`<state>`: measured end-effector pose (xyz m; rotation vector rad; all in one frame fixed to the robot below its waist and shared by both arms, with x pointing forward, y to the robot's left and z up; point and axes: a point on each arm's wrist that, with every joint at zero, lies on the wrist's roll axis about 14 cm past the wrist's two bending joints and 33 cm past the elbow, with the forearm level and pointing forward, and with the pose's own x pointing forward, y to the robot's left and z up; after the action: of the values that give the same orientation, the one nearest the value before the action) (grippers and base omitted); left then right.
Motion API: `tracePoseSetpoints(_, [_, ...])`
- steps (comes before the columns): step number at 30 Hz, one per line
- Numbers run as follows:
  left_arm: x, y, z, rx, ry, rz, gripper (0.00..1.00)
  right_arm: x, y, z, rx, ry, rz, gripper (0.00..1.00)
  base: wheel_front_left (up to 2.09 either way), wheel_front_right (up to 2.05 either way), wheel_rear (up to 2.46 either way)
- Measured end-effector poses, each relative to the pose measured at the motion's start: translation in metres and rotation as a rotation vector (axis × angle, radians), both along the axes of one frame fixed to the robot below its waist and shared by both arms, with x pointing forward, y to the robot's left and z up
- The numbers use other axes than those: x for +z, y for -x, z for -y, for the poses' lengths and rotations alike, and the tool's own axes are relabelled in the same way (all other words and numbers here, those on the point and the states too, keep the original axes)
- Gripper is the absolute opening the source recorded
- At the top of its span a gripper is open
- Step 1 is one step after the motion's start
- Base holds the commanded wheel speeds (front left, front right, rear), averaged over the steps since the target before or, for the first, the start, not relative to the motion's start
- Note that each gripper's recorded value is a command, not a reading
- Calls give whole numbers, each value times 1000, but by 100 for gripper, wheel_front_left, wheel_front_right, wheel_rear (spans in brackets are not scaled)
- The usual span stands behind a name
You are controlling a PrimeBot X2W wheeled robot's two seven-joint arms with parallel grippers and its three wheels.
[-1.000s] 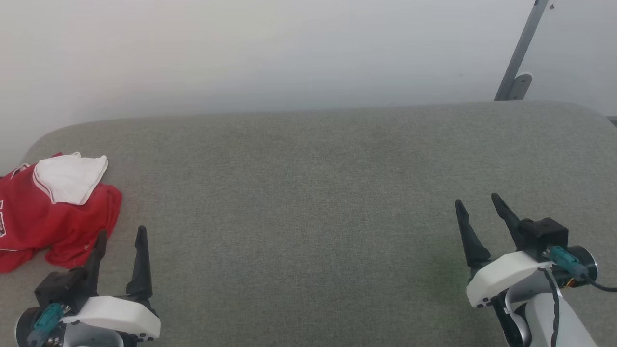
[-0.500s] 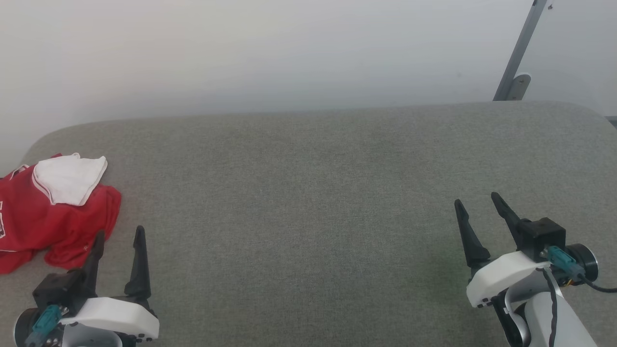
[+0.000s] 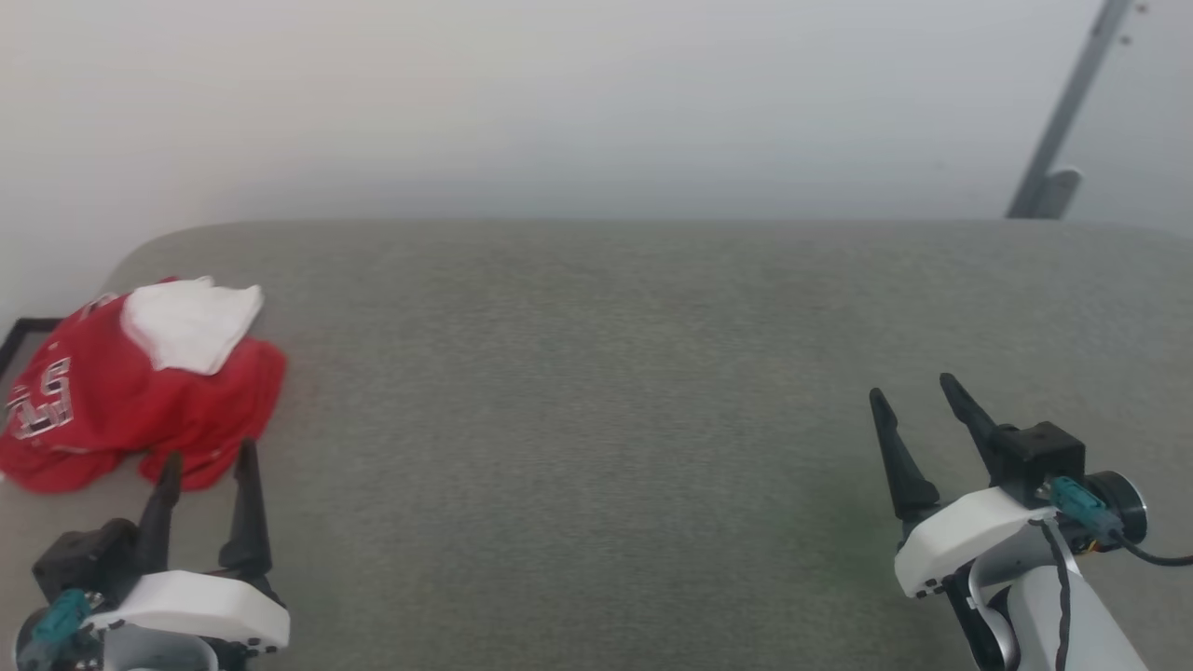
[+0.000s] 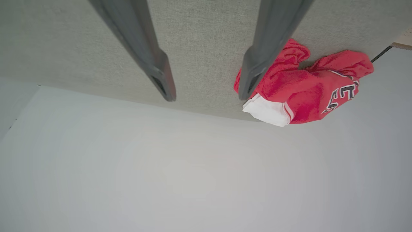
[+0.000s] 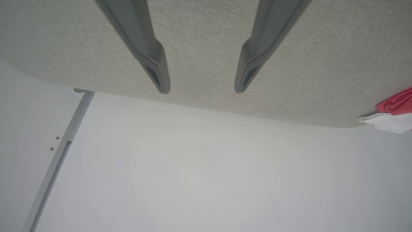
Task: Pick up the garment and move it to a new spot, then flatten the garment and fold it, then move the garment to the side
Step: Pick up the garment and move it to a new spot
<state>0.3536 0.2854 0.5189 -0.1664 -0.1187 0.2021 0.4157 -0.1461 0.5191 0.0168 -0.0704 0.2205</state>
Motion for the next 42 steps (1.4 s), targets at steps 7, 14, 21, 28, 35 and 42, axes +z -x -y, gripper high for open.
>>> tracePoseSetpoints(7, [3,28,-39,107,-6,-3,100,2,-7,-44,118,-2,2,100,0,0,0])
tracePoseSetpoints(14, [3,63,-69,213,10,1,100,7,-12,-89,236,-6,8,100,0,0,0])
tracePoseSetpoints(21, [1,85,-84,271,33,5,100,6,-14,-114,299,-4,3,100,0,0,0])
tracePoseSetpoints(28, [-3,93,-89,293,54,-8,100,3,-16,-124,323,-7,-6,100,0,0,0])
tracePoseSetpoints(35, [12,69,-95,260,35,-12,100,0,-25,-122,322,-6,-9,100,0,0,0])
tracePoseSetpoints(42, [32,20,-110,213,-12,-35,100,-4,-44,-113,301,4,-13,100,0,0,0])
